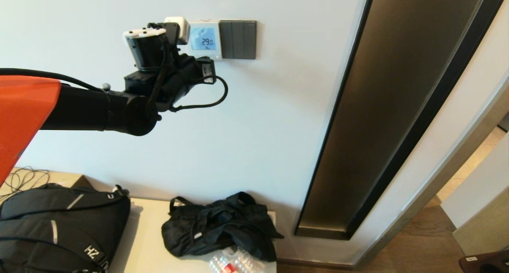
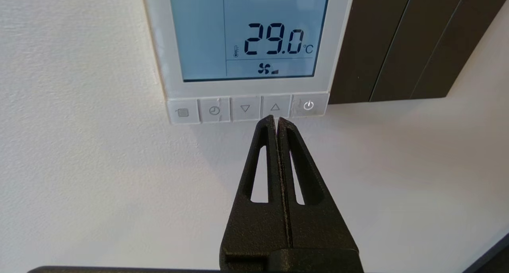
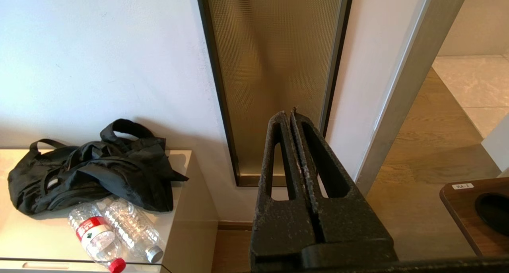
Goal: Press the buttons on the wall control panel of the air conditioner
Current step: Press the temperature increase button
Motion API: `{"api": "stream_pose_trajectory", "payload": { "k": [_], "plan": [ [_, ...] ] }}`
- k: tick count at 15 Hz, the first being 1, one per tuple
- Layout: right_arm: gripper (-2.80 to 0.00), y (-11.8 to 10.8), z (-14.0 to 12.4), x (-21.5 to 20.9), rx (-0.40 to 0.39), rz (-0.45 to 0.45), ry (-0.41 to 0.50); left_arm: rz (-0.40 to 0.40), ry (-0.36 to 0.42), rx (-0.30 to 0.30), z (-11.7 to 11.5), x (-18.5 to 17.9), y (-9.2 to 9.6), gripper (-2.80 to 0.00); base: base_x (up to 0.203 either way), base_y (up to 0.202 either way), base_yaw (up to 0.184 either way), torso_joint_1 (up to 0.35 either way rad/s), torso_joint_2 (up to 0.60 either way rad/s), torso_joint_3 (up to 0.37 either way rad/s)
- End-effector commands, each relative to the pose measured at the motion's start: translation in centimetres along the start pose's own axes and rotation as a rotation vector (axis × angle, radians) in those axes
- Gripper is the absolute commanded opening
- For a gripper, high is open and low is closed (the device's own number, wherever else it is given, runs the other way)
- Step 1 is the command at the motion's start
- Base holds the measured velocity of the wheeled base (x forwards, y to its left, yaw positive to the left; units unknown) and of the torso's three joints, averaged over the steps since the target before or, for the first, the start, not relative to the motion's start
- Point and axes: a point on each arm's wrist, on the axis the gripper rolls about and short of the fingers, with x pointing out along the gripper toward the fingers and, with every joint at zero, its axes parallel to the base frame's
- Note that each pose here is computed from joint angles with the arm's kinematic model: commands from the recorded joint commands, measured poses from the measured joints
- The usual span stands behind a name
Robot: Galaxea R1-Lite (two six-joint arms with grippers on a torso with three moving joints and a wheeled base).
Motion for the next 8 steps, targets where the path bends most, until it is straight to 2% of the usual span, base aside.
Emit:
{"api": "stream_pose_trajectory", "payload": {
  "k": [1, 5, 8],
  "plan": [
    [-2.80, 0.0, 0.0, 0.0, 0.000, 0.000, 0.001, 0.001, -0.017, -0.002, 1.3, -1.6, 0.2, -2.80, 0.000, 0.000, 0.000, 0.000, 0.00, 0.000],
    [-2.80, 0.0, 0.0, 0.0, 0.000, 0.000, 0.001, 0.002, -0.034, -0.004, 3.6, -5.6, 0.6, -2.80, 0.000, 0.000, 0.000, 0.000, 0.00, 0.000],
    [-2.80, 0.0, 0.0, 0.0, 0.000, 0.000, 0.001, 0.019, -0.041, -0.003, 5.5, -10.5, 1.7, -2.80, 0.000, 0.000, 0.000, 0.000, 0.00, 0.000]
  ]
}}
